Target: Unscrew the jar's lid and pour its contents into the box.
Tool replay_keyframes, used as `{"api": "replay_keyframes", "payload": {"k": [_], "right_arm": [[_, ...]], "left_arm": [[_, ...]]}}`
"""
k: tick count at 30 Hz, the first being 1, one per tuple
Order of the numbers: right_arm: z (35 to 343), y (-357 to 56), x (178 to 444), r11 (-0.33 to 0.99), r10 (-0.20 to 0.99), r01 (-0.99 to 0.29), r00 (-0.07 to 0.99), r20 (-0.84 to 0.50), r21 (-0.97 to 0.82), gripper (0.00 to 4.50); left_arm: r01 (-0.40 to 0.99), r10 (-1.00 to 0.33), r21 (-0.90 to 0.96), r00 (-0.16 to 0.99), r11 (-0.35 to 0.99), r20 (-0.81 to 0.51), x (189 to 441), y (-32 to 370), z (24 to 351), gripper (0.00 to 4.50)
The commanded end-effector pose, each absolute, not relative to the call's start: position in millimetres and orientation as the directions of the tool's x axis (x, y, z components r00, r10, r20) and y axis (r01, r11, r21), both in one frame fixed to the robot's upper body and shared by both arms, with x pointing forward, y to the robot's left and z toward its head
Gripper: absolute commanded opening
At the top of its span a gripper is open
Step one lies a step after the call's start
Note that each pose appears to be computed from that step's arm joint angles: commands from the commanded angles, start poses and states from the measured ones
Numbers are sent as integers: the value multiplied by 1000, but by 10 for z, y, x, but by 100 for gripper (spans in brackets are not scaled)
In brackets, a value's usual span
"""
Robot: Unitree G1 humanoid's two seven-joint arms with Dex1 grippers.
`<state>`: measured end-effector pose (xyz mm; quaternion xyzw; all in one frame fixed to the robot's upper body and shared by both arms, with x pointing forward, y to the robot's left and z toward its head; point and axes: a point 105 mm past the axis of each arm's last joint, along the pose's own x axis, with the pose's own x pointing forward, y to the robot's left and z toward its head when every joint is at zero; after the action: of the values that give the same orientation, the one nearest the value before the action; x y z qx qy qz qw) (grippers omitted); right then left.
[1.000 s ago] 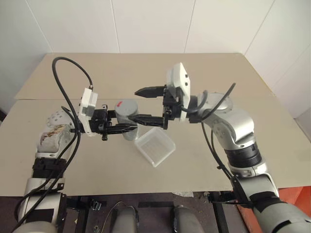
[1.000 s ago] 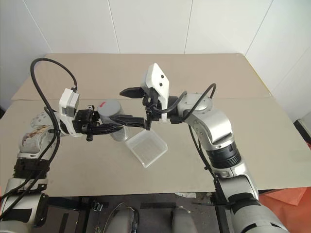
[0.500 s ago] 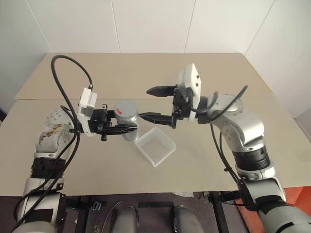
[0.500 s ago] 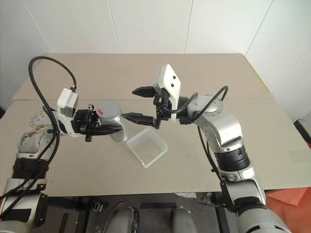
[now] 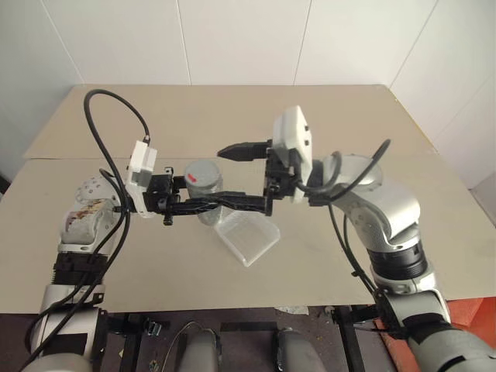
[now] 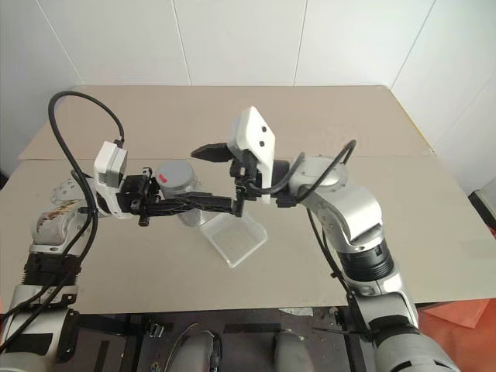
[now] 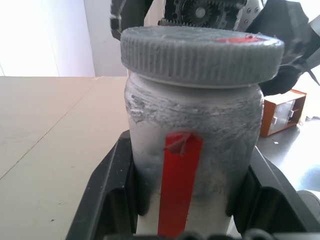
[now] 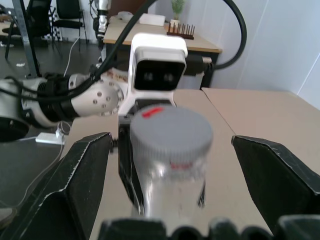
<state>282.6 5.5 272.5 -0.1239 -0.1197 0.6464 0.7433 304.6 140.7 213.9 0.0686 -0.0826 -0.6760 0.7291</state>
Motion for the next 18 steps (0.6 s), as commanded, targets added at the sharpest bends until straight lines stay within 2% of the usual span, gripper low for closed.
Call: {"api": "replay_keyframes", "payload": {"k": [1,18], "right_arm": [[2849,172,2798,148,989,-921,147,31,-360,448],[2838,318,2828,137,990,-935,143,5,-327,448]], "left_arm": [[965,-998,253,59,67,38,3015,1393,2209,208],[964,-998,258,61,68,35,2996,1400,2199,208]]}}
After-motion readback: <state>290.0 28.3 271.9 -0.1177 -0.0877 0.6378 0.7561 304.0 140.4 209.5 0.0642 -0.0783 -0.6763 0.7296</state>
